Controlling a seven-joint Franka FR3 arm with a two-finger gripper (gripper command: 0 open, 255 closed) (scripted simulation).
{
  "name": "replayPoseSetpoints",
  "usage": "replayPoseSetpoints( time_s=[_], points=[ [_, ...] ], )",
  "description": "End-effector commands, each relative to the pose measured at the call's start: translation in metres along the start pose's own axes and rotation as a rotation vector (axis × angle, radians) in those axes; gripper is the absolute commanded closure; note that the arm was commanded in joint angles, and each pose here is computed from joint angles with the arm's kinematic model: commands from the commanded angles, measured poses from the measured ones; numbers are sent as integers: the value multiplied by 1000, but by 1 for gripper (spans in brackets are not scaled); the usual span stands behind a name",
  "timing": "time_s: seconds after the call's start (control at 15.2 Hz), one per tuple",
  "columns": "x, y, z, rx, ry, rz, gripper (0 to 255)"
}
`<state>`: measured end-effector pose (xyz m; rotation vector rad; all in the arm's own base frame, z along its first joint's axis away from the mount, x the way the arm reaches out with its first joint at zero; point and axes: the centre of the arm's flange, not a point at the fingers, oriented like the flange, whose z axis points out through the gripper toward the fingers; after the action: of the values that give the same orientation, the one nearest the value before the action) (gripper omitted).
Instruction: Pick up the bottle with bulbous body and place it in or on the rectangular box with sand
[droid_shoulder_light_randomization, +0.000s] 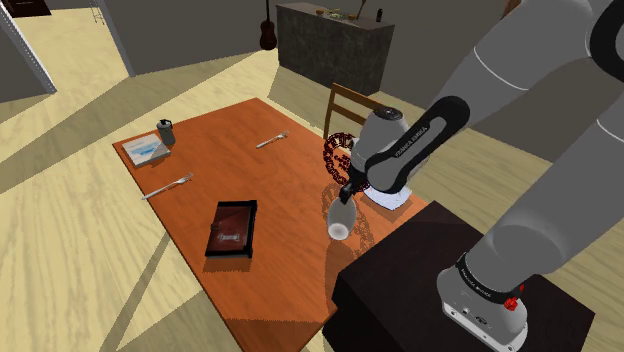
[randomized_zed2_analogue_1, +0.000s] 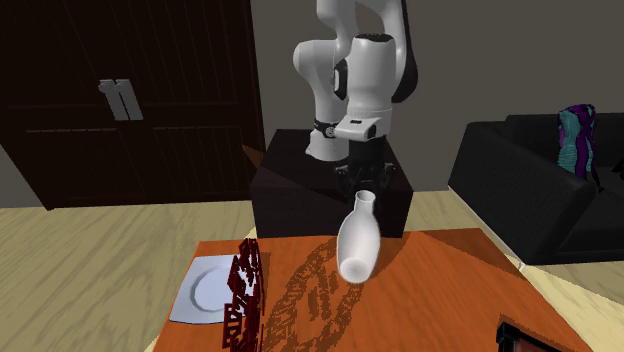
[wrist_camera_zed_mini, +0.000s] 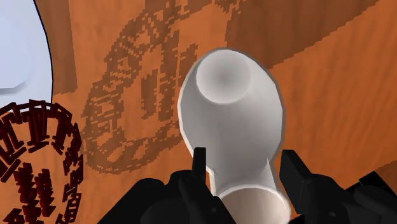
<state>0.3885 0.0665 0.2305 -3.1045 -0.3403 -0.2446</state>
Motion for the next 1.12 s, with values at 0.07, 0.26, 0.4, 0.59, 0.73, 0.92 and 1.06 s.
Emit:
replayPoseSetpoints(
  time_s=[0.07, 0.26, 0.4, 0.59, 0.73, 0.92, 1.06],
  points=[
    [3, 0, -16, 0, 0, 0, 255],
    [6, 0, -32, 0, 0, 0, 255],
    [7, 0, -42, 0, 0, 0, 255],
    [10, 0, -58, 0, 0, 0, 255],
    [11, 0, -68, 0, 0, 0, 255],
    [14, 0, -83, 0, 0, 0, 255],
    [35, -15, -86, 0, 0, 0, 255]
  ],
)
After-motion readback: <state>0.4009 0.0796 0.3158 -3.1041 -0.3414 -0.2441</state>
